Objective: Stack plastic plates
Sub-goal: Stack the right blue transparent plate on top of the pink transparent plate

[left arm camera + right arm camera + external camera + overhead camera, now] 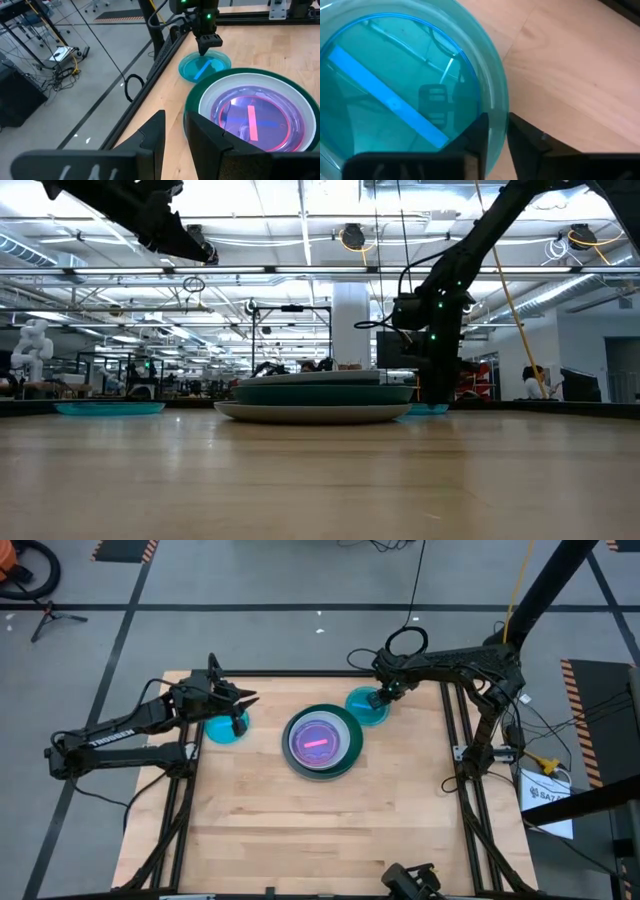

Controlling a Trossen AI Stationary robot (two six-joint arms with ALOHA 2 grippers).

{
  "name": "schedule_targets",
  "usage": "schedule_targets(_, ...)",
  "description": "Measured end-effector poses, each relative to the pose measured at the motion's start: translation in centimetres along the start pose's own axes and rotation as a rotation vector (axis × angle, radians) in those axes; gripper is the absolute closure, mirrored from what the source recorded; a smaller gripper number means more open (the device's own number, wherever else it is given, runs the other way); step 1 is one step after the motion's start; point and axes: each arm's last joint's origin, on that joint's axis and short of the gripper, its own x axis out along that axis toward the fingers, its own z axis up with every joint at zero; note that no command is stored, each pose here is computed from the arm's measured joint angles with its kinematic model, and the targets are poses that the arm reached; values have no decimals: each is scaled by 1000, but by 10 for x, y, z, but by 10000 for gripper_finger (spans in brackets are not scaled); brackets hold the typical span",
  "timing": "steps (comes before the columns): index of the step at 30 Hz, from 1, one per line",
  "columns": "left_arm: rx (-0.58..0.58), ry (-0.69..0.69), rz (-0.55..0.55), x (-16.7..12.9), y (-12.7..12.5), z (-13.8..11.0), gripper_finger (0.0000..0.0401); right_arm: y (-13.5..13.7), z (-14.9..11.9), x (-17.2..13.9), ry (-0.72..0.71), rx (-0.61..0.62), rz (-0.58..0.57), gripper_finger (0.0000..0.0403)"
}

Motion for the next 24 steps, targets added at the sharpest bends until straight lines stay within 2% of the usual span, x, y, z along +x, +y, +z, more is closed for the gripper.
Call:
schedule_targets(7, -3, 7, -1, 0, 0, -1, 315, 0, 0, -1, 1, 19, 1, 396)
schedule_targets(16, -6, 13, -3, 0, 0, -1, 315, 0, 0, -5, -10, 30, -4, 401)
schedule_targets(19, -8, 16, -4, 0, 0, -1, 315, -1, 0, -18, -56, 30, -37, 401)
schedule_targets(24, -13, 15, -4, 0, 0, -1, 315, -3, -1, -51, -158, 38, -17, 402)
